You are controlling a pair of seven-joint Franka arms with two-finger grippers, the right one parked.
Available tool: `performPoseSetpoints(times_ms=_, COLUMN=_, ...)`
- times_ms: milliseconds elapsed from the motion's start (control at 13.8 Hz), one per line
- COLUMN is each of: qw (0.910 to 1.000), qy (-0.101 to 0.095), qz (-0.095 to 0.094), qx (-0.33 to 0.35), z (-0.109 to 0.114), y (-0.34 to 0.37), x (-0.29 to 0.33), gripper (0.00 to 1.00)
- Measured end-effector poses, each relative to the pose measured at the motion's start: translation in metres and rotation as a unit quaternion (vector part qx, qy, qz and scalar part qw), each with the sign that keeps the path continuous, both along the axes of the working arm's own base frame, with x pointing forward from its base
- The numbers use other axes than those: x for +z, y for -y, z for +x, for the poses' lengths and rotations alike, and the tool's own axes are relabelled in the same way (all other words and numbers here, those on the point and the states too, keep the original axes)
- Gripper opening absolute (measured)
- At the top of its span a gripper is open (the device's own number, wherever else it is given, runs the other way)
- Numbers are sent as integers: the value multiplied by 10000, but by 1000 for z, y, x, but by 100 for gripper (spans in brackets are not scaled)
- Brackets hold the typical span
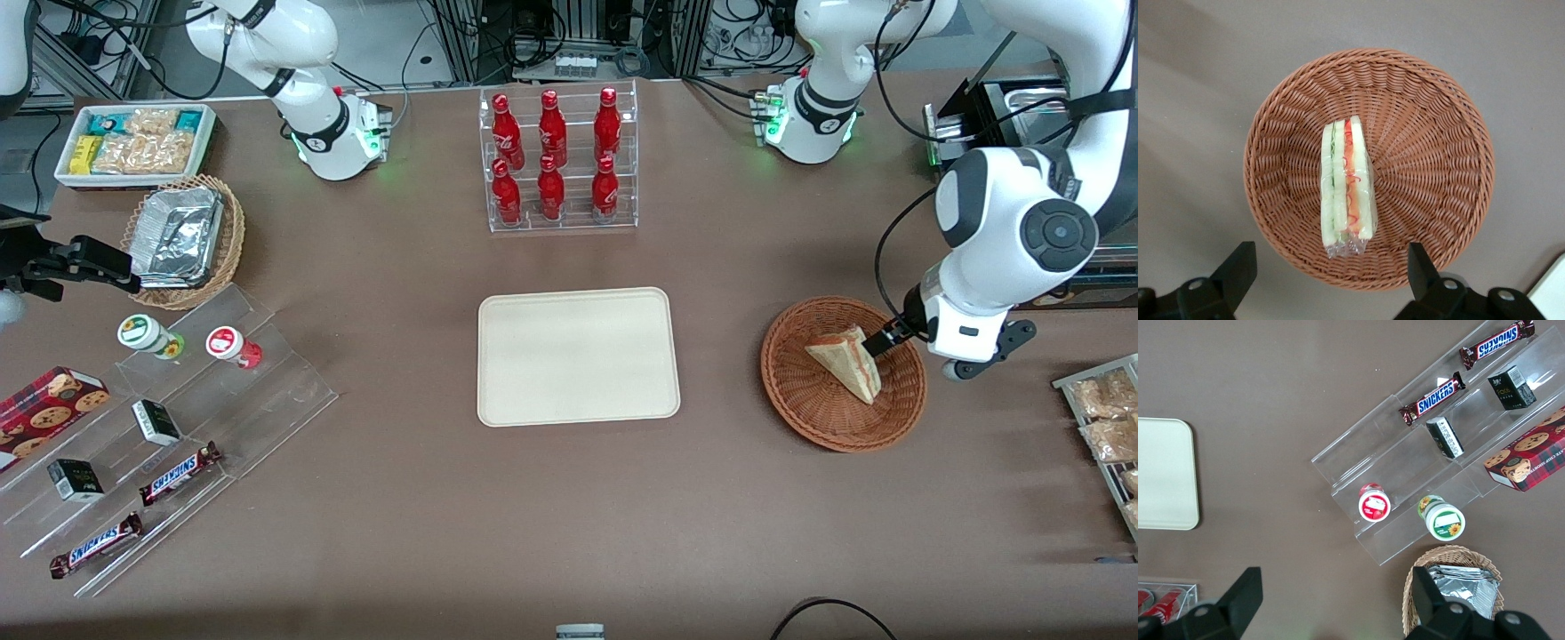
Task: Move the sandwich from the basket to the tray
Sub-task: 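Lower the left gripper and close it on the sandwich's crust edge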
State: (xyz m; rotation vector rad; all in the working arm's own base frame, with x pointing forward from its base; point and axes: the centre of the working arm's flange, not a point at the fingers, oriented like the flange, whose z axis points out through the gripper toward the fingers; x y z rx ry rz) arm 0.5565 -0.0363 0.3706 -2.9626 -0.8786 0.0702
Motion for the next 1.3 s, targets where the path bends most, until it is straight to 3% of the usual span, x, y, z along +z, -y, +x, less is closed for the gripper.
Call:
performPoseSetpoints(times_ms=290, qw=9994, qy=194, qz=-20, qx=298, z=-12, y=0, x=-31, gripper=100)
performPoseSetpoints(times_ms=435, qw=9989, qy=193, qz=-21, qx=415, z=-16, y=0, x=-42, gripper=100)
performPoseSetpoints(times_ms=870, qw=9978, qy=400, qz=-76, qx=532, z=-16, y=2, x=-69, gripper=100)
performPoseSetpoints(times_ms=1304, qw=9976, qy=340, qz=-89, qx=602, z=-17, y=4, x=-90, gripper=100)
